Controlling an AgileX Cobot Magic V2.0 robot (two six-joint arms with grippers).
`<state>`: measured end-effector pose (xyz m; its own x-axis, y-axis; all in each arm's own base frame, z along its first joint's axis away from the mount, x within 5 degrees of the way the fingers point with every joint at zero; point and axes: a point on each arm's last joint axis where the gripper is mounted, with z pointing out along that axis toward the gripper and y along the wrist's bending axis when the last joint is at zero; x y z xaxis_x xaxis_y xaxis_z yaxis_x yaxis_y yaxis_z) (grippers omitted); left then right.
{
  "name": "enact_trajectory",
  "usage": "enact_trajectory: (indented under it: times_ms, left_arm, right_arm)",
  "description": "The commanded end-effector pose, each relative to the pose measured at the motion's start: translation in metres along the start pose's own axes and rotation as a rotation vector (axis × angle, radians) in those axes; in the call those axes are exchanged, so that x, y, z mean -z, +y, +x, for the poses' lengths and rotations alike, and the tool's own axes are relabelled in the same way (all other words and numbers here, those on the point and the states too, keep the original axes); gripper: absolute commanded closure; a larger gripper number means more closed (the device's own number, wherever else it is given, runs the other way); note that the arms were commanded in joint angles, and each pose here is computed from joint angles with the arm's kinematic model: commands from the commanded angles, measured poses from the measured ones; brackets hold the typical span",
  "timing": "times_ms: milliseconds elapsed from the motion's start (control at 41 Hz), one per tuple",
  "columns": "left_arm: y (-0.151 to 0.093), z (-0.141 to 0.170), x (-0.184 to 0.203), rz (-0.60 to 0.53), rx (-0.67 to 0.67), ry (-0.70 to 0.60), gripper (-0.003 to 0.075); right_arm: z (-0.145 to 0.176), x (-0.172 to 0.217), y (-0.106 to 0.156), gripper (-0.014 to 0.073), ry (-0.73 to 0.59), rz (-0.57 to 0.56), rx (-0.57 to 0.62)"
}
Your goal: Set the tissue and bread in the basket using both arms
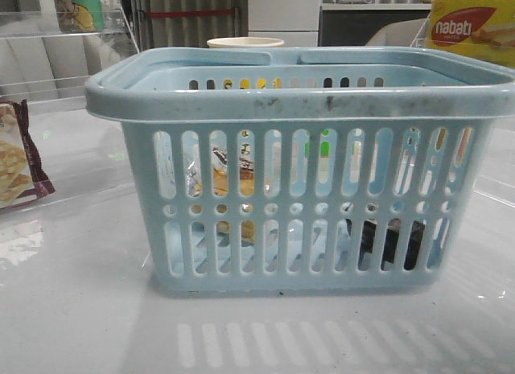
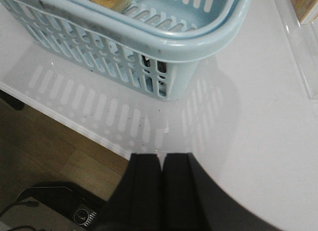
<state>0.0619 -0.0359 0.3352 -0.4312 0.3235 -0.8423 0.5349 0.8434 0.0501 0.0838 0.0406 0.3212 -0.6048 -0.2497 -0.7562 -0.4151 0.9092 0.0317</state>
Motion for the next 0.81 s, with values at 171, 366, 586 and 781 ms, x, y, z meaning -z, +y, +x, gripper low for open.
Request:
enact_trajectory:
  times_ms: [171,366,586,781]
  left_arm:
    - [0.011,0.000,0.021,-0.173,0.117,-0.379,0.0629]
    - [0.014,0.038,0.004,-0.315,0.205,-0.526,0.0629]
    - [0.019,0.088,-0.029,-0.437,0.292,-0.587,0.0629]
    - [0.020,0.114,-0.045,-0.491,0.286,-0.657,0.0629]
  right_arm:
    - [-0.010,0.006,-0.001,0.0538,-0.080,0.010,-0.001]
    - [-0.010,0.006,-0.001,0.0538,-0.080,0.010,-0.001]
    - [-0.010,0.006,-0.001,0.0538,-0.080,0.010,-0.001]
    - [-0.010,0.006,-0.001,0.0538,-0.080,0.010,-0.001]
